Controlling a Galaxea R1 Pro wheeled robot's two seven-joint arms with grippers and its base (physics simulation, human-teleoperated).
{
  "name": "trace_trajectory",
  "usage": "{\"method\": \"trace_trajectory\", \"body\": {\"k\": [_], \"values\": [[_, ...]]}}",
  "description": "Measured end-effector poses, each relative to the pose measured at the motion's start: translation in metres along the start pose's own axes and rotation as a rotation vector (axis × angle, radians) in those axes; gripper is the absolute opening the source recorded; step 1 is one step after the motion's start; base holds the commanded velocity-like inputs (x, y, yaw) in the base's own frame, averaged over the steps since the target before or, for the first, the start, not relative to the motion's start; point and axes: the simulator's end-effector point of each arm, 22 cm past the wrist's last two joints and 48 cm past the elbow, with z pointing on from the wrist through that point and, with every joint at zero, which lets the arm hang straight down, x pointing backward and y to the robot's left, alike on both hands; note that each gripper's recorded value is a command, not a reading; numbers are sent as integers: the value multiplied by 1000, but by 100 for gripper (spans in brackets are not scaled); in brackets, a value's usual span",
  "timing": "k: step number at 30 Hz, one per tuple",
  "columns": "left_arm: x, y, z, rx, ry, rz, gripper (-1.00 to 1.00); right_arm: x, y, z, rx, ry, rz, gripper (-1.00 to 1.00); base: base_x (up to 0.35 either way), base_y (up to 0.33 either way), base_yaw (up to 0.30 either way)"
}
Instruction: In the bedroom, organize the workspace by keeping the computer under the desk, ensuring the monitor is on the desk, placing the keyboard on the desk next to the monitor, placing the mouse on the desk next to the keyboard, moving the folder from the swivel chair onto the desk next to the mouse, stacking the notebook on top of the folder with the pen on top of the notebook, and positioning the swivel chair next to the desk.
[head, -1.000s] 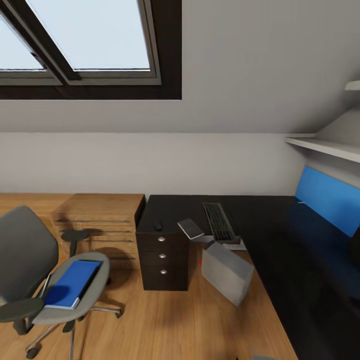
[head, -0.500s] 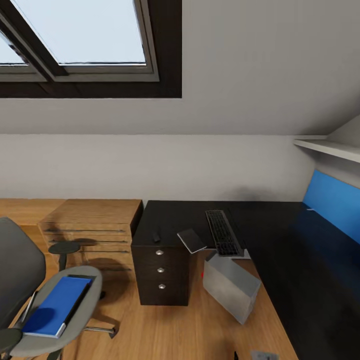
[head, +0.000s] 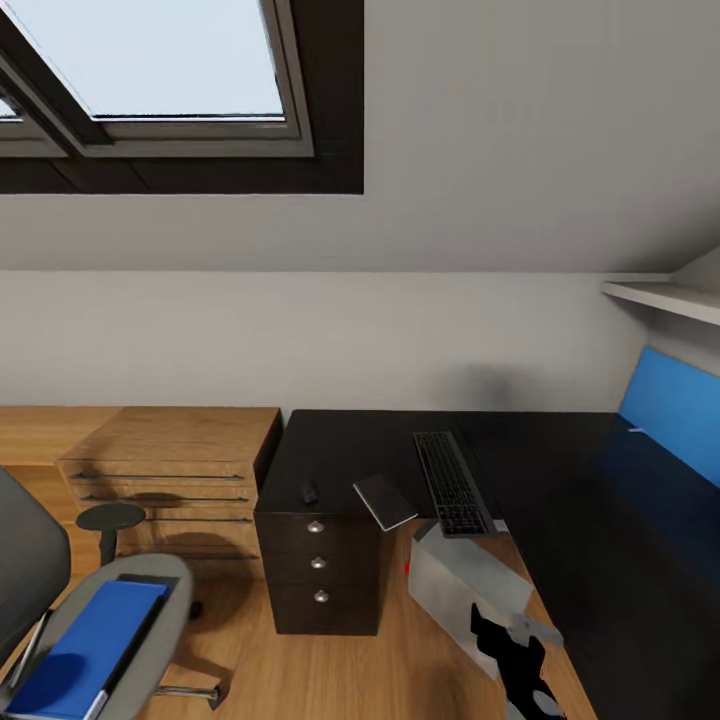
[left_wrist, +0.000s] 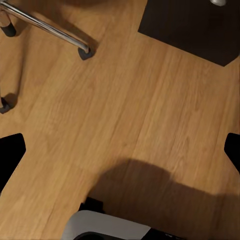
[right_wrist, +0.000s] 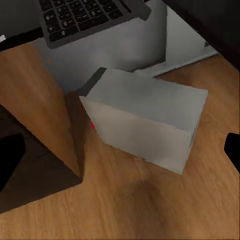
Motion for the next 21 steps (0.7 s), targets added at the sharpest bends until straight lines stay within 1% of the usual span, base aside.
{"method": "trace_trajectory", "body": {"k": [3,5,7,8,10,11,13,14,16,18,19,21], "values": [[-5,0,0,0,-17,0,100,-26,9,8,-50,0,127,100,8,0,0],[-6,0,1,-1,-22,-1,100,-42,11,12,-84,12,212,100,3,0,0],[-6,0,3,-1,-22,-1,100,-48,9,16,-93,19,261,100,2,0,0],[-6,0,4,-2,-23,-2,100,-53,6,18,-98,22,307,100,1,0,0],[-8,-2,6,0,-28,-4,100,-59,4,20,-107,26,359,100,0,0,0],[-15,-7,8,6,-44,-7,100,-62,4,22,-116,27,380,100,0,0,0],[-26,-13,11,13,-69,-11,100,-65,6,23,-127,26,395,100,0,0,0],[-41,-18,14,22,-98,-13,100,-71,9,24,-138,19,407,100,0,0,0],[-61,-27,18,38,-127,-17,100,-79,11,26,-149,5,427,100,0,0,0],[-73,-34,21,50,-130,-21,100,-84,8,28,-146,-5,451,100,0,0,0],[-84,-43,23,64,-124,-27,100,-88,3,29,-139,-10,482,100,0,0,0],[-94,-53,25,79,-109,-34,100,-88,0,31,-136,-3,515,100,0,0,0]]}}
